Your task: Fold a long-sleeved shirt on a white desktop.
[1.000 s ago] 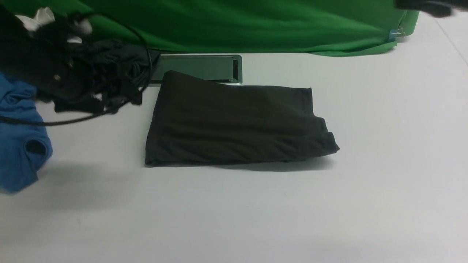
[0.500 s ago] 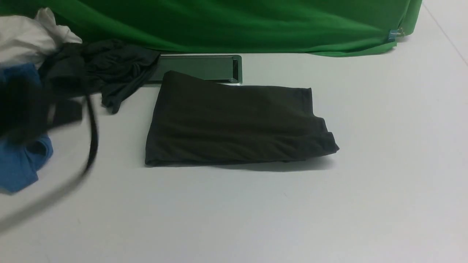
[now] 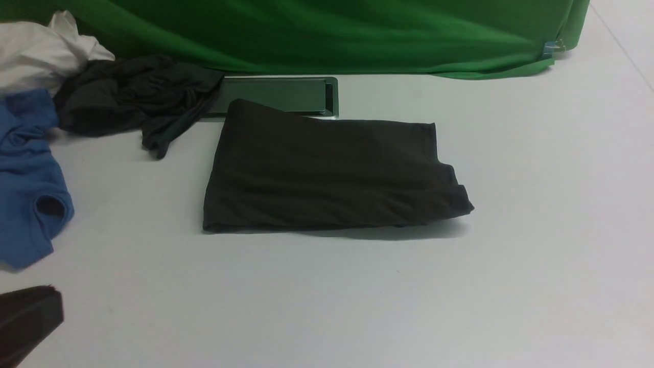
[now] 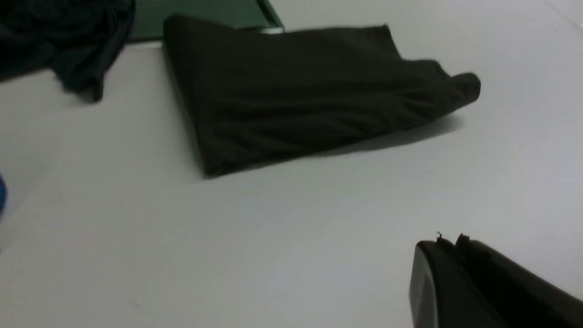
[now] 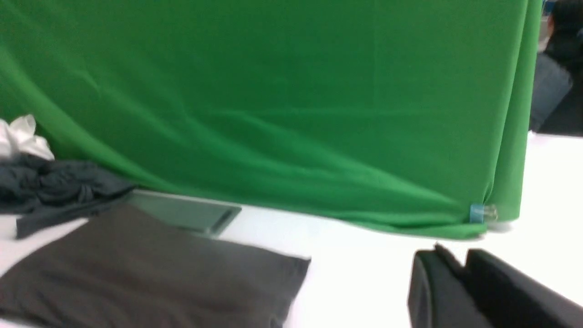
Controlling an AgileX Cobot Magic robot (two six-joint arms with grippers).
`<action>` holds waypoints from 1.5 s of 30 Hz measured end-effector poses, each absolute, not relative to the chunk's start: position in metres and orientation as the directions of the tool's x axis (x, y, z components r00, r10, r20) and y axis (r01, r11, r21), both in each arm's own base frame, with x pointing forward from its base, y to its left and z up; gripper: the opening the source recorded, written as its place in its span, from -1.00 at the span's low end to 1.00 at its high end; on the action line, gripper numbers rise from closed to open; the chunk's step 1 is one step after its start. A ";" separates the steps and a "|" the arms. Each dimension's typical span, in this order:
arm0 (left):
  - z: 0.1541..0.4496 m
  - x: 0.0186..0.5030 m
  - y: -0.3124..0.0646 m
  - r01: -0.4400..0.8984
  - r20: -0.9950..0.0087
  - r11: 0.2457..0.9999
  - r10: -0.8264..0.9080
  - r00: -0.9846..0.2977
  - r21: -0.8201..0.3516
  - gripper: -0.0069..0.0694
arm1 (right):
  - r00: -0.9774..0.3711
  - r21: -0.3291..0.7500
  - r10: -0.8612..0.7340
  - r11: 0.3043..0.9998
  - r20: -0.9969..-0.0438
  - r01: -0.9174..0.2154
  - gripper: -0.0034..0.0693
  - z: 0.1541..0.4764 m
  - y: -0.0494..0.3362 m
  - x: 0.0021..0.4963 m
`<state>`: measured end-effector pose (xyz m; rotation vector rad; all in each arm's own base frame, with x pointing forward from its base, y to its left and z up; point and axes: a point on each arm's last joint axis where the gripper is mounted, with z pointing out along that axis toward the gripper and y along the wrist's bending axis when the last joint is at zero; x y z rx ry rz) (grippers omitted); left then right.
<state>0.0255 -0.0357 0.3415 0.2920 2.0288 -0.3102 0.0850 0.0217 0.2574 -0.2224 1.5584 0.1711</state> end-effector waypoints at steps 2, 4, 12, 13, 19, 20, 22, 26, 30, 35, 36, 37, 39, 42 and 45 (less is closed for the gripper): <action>0.342 0.023 -0.036 0.336 -0.893 0.938 0.074 -0.443 -0.089 -0.78 | -0.002 -0.033 -0.034 0.968 -0.999 -0.248 -0.66 0.254 0.022 0.085; 0.342 0.021 -0.036 0.336 -0.897 0.938 0.074 -0.435 -0.086 -0.78 | -0.022 -0.033 -0.040 0.968 -0.999 -0.249 -0.64 0.248 0.022 0.085; 0.337 0.025 -0.033 0.317 -0.917 0.947 0.085 -0.389 -0.046 -0.78 | -0.085 -0.033 -0.056 0.967 -0.995 -0.253 -0.59 0.228 0.022 0.084; 0.335 0.027 -0.030 0.287 -0.934 0.957 0.078 -0.348 -0.027 -0.78 | -0.093 -0.033 -0.058 0.967 -0.994 -0.254 -0.59 0.227 0.022 0.084; 0.292 0.039 -0.008 0.049 -0.988 0.998 -0.021 -0.153 -0.029 -0.78 | -0.098 -0.033 -0.060 0.966 -0.993 -0.255 -0.57 0.226 0.022 0.084; 0.278 0.040 -0.004 0.019 -0.992 1.000 -0.022 -0.128 -0.025 -0.78 | -0.098 -0.033 -0.060 0.966 -0.993 -0.255 -0.56 0.226 0.022 0.084; 0.244 0.045 0.000 -0.012 -0.995 1.000 0.003 -0.097 0.004 -0.78 | -0.098 -0.033 -0.060 0.966 -0.993 -0.255 -0.55 0.226 0.022 0.084; 0.197 0.054 0.001 -0.019 -0.985 0.999 0.029 -0.172 0.033 -0.78 | -0.100 -0.033 -0.060 0.966 -0.993 -0.255 -0.53 0.225 0.022 0.084; 0.184 0.054 0.002 -0.019 -0.975 0.999 0.032 -0.219 0.037 -0.78 | -0.100 -0.033 -0.060 0.966 -0.993 -0.255 -0.52 0.225 0.022 0.084; 0.185 0.055 0.002 -0.019 -0.978 0.999 0.036 -0.203 0.040 -0.78 | -0.101 -0.033 -0.061 0.966 -0.993 -0.255 -0.49 0.225 0.022 0.084; 0.186 0.055 0.002 -0.019 -0.979 0.999 0.036 -0.199 0.040 -0.78 | -0.101 -0.033 -0.061 0.966 -0.993 -0.255 -0.48 0.225 0.022 0.084; 0.186 0.055 0.002 -0.019 -0.980 0.999 0.034 -0.195 0.038 -0.77 | -0.101 -0.033 -0.061 0.966 -0.993 -0.255 -0.48 0.225 0.022 0.084; 0.186 0.055 0.002 -0.019 -0.981 0.999 0.033 -0.189 0.038 -0.77 | -0.101 -0.033 -0.061 0.966 -0.993 -0.255 -0.47 0.225 0.022 0.084; 0.186 0.055 0.002 -0.019 -0.981 0.999 0.033 -0.189 0.038 -0.77 | -0.101 -0.033 -0.061 0.966 -0.993 -0.255 -0.45 0.225 0.022 0.084; 0.186 0.055 0.002 -0.019 -0.981 0.999 0.034 -0.189 0.038 -0.77 | -0.101 -0.033 -0.061 0.966 -0.993 -0.255 -0.42 0.225 0.022 0.084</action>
